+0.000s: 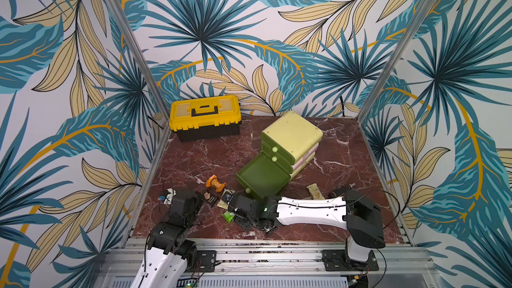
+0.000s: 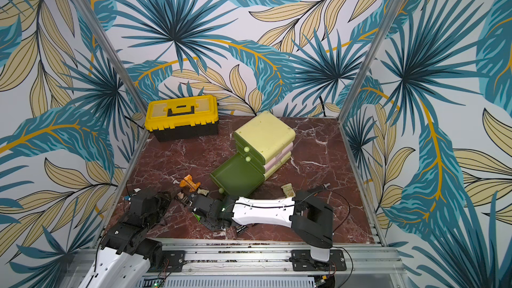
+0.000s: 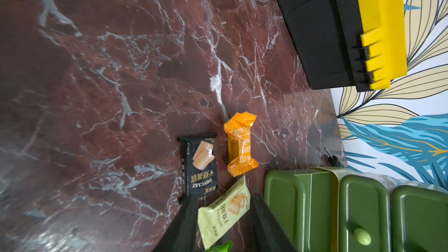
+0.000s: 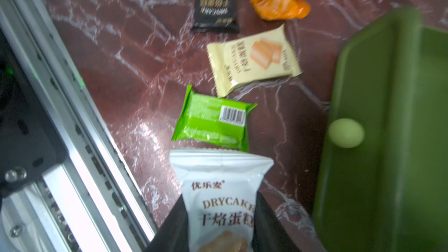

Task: Take the cookies out of the drawer
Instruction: Place the cookie at the center of the board, then close the drawer of the storage box.

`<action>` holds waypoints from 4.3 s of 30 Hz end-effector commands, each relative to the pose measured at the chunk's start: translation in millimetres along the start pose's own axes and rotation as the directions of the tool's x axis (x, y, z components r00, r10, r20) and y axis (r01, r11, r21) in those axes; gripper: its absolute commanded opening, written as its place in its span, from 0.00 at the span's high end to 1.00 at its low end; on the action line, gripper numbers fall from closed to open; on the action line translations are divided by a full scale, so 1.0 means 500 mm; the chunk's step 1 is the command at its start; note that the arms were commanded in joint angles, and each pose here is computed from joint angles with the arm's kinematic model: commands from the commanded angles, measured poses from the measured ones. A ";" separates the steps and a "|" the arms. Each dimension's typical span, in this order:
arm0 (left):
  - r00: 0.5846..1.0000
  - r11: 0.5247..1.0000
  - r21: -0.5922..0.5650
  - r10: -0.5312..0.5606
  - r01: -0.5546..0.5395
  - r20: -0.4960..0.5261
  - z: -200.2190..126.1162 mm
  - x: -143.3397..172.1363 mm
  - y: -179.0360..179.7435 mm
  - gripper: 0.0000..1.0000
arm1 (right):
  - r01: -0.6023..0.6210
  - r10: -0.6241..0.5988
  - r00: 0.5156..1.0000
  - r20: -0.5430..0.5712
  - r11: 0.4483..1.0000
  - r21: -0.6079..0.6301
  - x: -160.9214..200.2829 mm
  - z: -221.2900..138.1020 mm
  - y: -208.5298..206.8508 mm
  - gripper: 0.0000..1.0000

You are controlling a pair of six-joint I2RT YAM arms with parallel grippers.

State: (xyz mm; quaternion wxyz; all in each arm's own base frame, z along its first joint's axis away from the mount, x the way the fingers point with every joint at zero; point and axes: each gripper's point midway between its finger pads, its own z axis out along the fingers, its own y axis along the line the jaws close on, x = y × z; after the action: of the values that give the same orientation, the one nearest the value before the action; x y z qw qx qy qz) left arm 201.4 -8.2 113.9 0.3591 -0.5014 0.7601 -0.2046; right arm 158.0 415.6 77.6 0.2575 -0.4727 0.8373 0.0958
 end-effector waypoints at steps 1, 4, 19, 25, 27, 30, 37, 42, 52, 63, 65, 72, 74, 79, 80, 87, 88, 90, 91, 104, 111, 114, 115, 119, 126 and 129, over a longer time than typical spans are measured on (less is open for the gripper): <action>1.000 0.999 -0.044 -0.009 0.010 0.028 -0.024 -0.012 0.023 0.60 | 0.065 -0.064 0.998 0.020 0.996 -0.055 0.012 0.022 0.027 0.59; 1.000 0.999 -0.043 -0.017 0.018 0.016 -0.021 -0.006 0.026 0.61 | 0.107 -0.109 0.994 -0.012 0.990 -0.094 0.031 0.035 0.042 0.57; 1.000 1.000 -0.020 -0.014 0.014 -0.021 -0.006 0.008 0.013 0.60 | 0.115 -0.118 0.992 -0.051 0.992 -0.048 0.039 0.100 0.041 0.49; 0.999 1.000 0.020 0.000 0.001 -0.051 0.007 0.019 -0.009 0.58 | 0.136 -0.136 0.991 0.000 0.990 -0.035 0.004 0.074 0.032 0.37; 0.998 0.999 0.035 0.015 -0.013 -0.065 0.011 0.023 -0.020 0.58 | 0.116 -0.115 0.993 0.039 0.993 -0.036 -0.023 0.047 0.026 0.37; 0.994 0.995 0.091 0.051 -0.042 -0.096 0.019 0.034 -0.050 0.58 | 0.054 -0.051 0.991 0.127 0.998 -0.019 -0.078 -0.013 -0.001 0.37; 0.969 0.975 0.215 0.108 -0.060 -0.221 0.053 0.100 -0.099 0.58 | -0.237 0.209 0.933 0.293 0.969 0.064 -0.155 -0.164 -0.163 0.39; 0.952 0.960 0.272 0.143 -0.067 -0.270 0.077 0.153 -0.131 0.58 | -0.399 0.345 0.870 0.353 0.912 0.093 -0.157 -0.244 -0.280 0.42; 0.919 0.933 0.351 0.211 -0.087 -0.332 0.148 0.272 -0.196 0.60 | -0.603 0.495 0.762 0.418 0.777 0.179 -0.066 -0.350 -0.456 0.43; 0.909 0.926 0.371 0.215 -0.074 -0.356 0.205 0.316 -0.231 0.64 | -0.768 0.581 0.625 0.521 0.576 0.280 0.091 -0.437 -0.540 0.43; 0.905 0.920 0.386 0.221 -0.069 -0.363 0.210 0.323 -0.245 0.64 | -0.794 0.595 0.595 0.540 0.539 0.280 0.114 -0.449 -0.550 0.43; 0.888 0.904 0.417 0.267 -0.095 -0.375 0.222 0.342 -0.291 0.64 | -0.857 0.663 0.511 0.548 0.444 0.262 0.183 -0.444 -0.570 0.43; 0.880 0.901 0.424 0.275 -0.094 -0.388 0.228 0.352 -0.303 0.64 | -0.875 0.685 0.482 0.546 0.413 0.255 0.202 -0.437 -0.575 0.43; 0.851 0.888 0.450 0.307 -0.094 -0.427 0.241 0.393 -0.336 0.65 | -0.918 0.734 0.396 0.552 0.331 0.218 0.239 -0.430 -0.584 0.43; 0.845 0.886 0.454 0.313 -0.095 -0.434 0.243 0.403 -0.340 0.65 | -0.925 0.742 0.378 0.553 0.314 0.212 0.246 -0.428 -0.585 0.43; 0.822 0.872 0.483 0.335 -0.085 -0.460 0.257 0.452 -0.375 0.65 | -0.959 0.779 0.280 0.561 0.207 0.192 0.297 -0.424 -0.586 0.44; 0.822 0.869 0.487 0.338 -0.086 -0.458 0.260 0.454 -0.382 0.65 | -0.961 0.785 0.273 0.557 0.197 0.193 0.303 -0.421 -0.585 0.44; 0.821 0.866 0.492 0.342 -0.087 -0.458 0.266 0.461 -0.392 0.65 | -0.964 0.794 0.259 0.550 0.182 0.193 0.313 -0.414 -0.582 0.44; 0.820 0.865 0.494 0.343 -0.086 -0.457 0.269 0.466 -0.399 0.65 | -0.966 0.798 0.253 0.547 0.174 0.192 0.317 -0.411 -0.580 0.44; 0.809 0.857 0.511 0.347 -0.068 -0.475 0.301 0.516 -0.441 0.65 | -0.973 0.808 0.217 0.548 0.137 0.183 0.339 -0.404 -0.572 0.44; 0.797 0.858 0.508 0.358 -0.075 -0.486 0.313 0.540 -0.443 0.65 | -0.975 0.812 0.207 0.546 0.126 0.183 0.345 -0.400 -0.570 0.44; 0.793 0.863 0.497 0.362 -0.087 -0.490 0.318 0.547 -0.438 0.64 | -0.975 0.811 0.209 0.546 0.128 0.184 0.347 -0.401 -0.568 0.44; 0.792 0.864 0.496 0.365 -0.091 -0.490 0.319 0.549 -0.437 0.63 | -0.974 0.810 0.210 0.548 0.127 0.186 0.348 -0.403 -0.569 0.44; 0.792 0.866 0.489 0.368 -0.101 -0.488 0.319 0.548 -0.430 0.62 | -0.973 0.804 0.215 0.554 0.127 0.192 0.351 -0.407 -0.569 0.44; 0.856 0.878 0.413 0.394 -0.242 -0.335 0.275 0.442 -0.377 0.56 | -0.964 0.781 0.232 0.579 0.105 0.245 0.375 -0.416 -0.577 0.37; 0.881 0.869 0.339 0.437 -0.362 -0.180 0.233 0.349 -0.352 0.52 | -0.955 0.756 0.238 0.609 0.069 0.287 0.396 -0.422 -0.589 0.31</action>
State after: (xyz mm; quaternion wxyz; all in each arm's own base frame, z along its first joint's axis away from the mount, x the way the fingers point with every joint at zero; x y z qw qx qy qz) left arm 363.5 -277.2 83.4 0.3055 -0.2439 0.8362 -0.3846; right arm 257.4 44.2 189.2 0.4086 0.2506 0.8750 0.0673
